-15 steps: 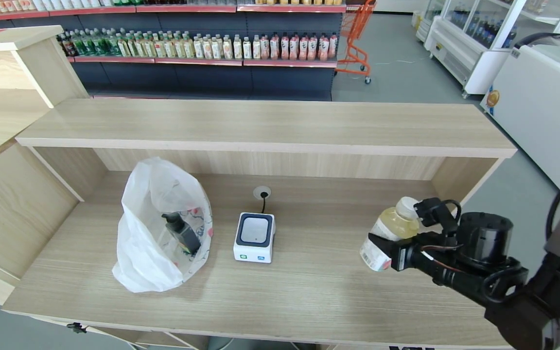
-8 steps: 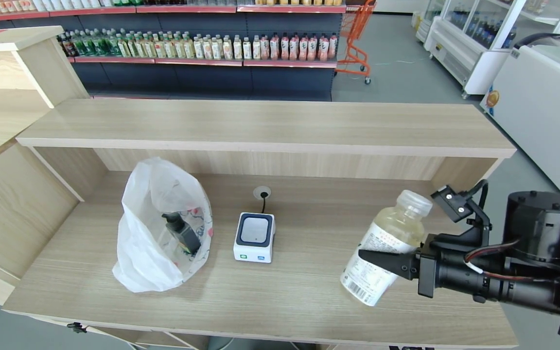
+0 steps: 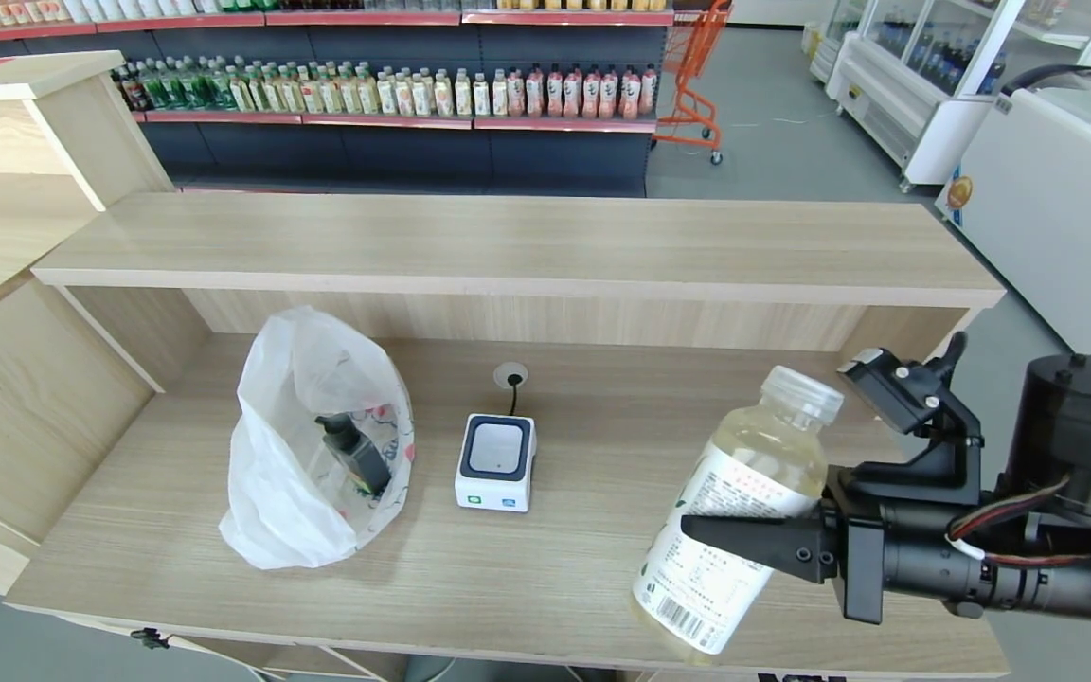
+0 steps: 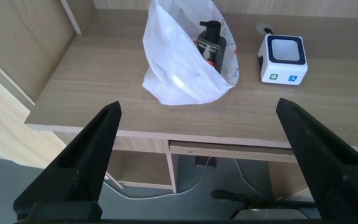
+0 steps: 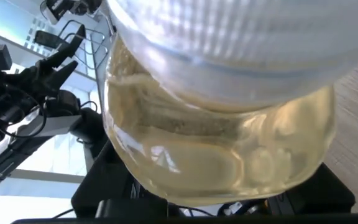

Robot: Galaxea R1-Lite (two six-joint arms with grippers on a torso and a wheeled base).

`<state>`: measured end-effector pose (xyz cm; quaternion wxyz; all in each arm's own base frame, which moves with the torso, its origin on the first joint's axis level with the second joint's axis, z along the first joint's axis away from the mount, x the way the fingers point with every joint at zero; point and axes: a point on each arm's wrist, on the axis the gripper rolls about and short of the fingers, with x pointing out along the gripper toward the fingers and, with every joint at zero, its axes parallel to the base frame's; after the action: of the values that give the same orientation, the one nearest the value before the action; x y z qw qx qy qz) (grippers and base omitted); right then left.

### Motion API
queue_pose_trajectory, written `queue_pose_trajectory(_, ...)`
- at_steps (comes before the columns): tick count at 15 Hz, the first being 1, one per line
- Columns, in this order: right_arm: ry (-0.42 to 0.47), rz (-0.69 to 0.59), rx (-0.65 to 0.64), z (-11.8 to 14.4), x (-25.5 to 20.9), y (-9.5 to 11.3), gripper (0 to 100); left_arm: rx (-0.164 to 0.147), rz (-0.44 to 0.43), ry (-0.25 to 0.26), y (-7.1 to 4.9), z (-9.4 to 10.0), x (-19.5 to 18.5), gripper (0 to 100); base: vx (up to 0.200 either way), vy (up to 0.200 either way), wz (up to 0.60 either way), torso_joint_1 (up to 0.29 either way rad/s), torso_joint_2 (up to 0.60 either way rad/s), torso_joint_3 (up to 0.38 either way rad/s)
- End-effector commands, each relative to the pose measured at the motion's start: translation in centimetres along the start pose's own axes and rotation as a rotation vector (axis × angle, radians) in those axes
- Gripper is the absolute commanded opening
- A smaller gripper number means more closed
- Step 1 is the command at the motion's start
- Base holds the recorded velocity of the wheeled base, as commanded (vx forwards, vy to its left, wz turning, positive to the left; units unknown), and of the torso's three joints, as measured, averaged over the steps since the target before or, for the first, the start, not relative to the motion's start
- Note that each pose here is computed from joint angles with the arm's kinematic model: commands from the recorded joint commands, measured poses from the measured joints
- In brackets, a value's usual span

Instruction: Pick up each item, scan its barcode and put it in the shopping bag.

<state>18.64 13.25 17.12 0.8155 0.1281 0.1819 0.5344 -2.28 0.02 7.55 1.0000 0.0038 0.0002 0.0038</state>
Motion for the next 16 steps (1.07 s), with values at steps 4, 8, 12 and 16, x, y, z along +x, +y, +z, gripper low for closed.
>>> queue_pose_trajectory(4,0.019,0.040,0.034,0.9,-0.8,2.1,0,-0.002,0.000,0.000,0.0,0.0,0.0,100,0.000,0.000,0.00,0.000,0.00,0.000)
queue_pose_trajectory(8,0.022,0.055,0.035,0.7,-1.1,2.6,0,0.000,0.000,0.000,0.0,0.0,0.0,100,0.000,0.000,0.00,0.000,0.00,0.000)
queue_pose_trajectory(12,0.017,0.065,0.074,0.9,-1.4,2.9,0,0.000,0.000,0.000,0.0,0.0,0.0,100,0.000,0.000,0.00,0.000,0.00,0.000)
queue_pose_trajectory(16,0.026,0.065,0.077,0.7,-1.6,3.1,0,0.000,-0.002,0.000,0.0,0.0,0.0,100,0.000,0.000,0.00,0.000,0.00,0.000)
